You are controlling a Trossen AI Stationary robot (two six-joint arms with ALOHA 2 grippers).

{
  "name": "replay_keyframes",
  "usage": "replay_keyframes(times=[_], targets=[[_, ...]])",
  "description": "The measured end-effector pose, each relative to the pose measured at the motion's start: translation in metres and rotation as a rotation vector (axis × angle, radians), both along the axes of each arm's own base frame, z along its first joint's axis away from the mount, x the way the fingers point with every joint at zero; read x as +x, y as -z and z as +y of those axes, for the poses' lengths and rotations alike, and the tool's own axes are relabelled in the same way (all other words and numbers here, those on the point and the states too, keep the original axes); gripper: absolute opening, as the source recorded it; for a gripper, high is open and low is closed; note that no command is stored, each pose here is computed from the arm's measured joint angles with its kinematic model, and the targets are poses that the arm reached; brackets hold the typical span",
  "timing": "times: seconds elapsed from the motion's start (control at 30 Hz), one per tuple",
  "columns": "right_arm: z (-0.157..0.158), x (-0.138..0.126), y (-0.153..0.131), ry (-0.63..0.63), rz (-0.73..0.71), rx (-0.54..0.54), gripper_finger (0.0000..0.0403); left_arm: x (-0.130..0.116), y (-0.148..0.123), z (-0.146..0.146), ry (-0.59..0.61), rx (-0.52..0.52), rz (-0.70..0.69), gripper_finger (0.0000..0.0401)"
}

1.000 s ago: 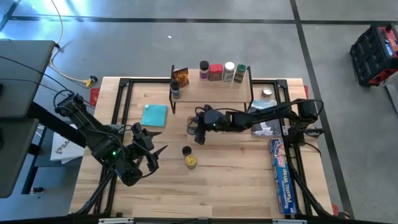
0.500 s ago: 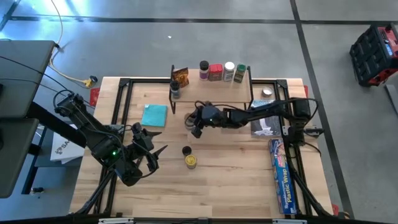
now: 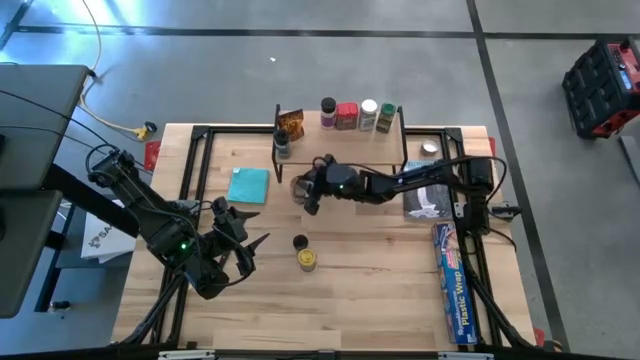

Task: Shelf spices
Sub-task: Put the golden seasoning bottle under the shelf

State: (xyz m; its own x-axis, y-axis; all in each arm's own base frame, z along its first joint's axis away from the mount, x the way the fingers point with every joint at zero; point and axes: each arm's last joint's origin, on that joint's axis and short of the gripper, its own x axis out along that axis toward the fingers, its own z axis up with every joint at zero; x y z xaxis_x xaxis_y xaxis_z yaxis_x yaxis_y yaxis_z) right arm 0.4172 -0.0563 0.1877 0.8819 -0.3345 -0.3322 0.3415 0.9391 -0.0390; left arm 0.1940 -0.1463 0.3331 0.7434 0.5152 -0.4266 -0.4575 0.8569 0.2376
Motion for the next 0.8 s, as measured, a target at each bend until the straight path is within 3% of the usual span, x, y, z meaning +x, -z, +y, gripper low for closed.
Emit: replay_keyframes(times=[0.33, 0.47, 0.8], targets=[[0.03, -0.002, -0.018, -0.068, -0.025, -0.005, 0.0075, 0.0, 0.0, 0.0, 0.002, -0.003, 0.002, 0.0259], [0.05, -0.004, -0.009, -0.105, 0.066, -0.007, 0.0075, 0.0, 0.0, 0.0, 0.002, -0.003, 0.003, 0.0259], [0.063, -0.001, 0.032, -0.008, 0.197, 0.023, 0.0075, 0.0, 0.0, 0.0, 0.002, -0.003, 0.003, 0.0259]])
